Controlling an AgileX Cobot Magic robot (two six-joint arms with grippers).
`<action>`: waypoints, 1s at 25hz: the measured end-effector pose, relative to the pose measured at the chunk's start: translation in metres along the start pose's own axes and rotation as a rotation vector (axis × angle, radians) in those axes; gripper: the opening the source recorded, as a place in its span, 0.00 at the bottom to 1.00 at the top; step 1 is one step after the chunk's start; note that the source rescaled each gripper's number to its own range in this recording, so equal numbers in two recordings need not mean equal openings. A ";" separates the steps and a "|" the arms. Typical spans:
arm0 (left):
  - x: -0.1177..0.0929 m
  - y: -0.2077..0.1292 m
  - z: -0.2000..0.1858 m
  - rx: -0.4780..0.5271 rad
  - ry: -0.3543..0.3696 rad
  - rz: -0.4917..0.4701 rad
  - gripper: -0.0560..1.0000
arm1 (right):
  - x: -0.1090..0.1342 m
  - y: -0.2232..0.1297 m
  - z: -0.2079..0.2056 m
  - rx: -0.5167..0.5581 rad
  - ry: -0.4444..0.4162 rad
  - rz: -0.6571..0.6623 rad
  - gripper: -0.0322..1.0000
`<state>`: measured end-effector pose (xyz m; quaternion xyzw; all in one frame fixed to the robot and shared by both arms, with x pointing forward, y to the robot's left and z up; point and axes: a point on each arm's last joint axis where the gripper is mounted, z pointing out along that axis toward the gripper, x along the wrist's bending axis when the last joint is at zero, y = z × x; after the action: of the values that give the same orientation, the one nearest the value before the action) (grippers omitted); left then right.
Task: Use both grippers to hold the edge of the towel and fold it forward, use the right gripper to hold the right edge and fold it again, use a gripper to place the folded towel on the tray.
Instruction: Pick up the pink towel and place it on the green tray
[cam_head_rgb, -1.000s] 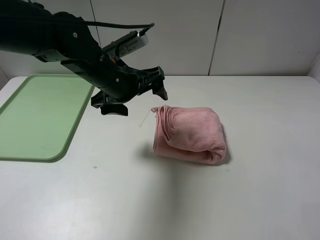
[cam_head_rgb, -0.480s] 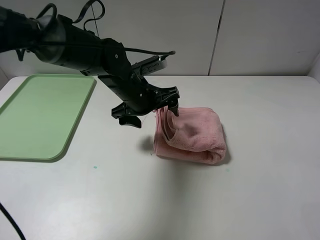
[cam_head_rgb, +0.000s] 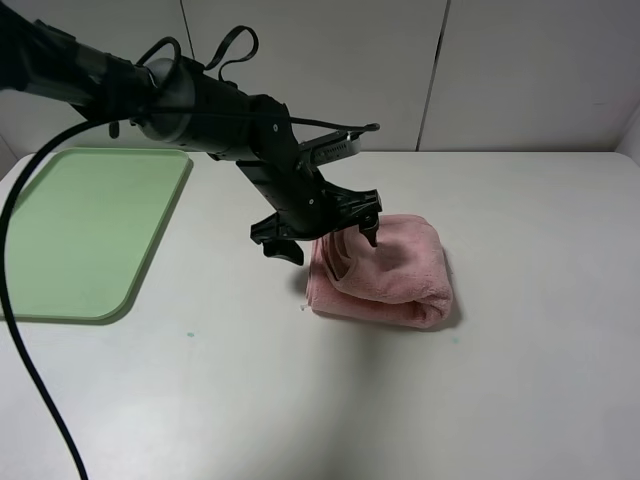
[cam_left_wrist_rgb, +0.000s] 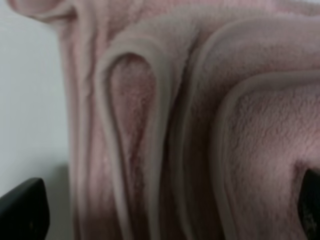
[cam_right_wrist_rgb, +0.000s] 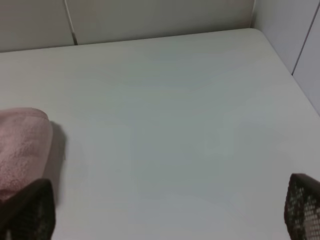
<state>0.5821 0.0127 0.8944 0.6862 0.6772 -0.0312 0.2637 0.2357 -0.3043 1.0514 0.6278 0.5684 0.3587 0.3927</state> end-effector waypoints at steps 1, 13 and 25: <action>-0.001 0.000 0.003 0.003 0.002 0.009 1.00 | 0.000 0.000 0.000 0.000 0.000 0.000 1.00; 0.004 -0.004 0.018 0.026 0.056 0.104 1.00 | 0.000 0.000 0.000 0.000 0.001 0.000 1.00; -0.003 -0.009 0.020 0.026 0.049 0.139 1.00 | 0.000 0.000 0.000 0.000 0.001 0.000 1.00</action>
<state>0.5801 0.0010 0.8755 0.7355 0.6338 -0.0048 0.2394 0.2357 -0.3042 1.0514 0.6278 0.5684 0.3590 0.3924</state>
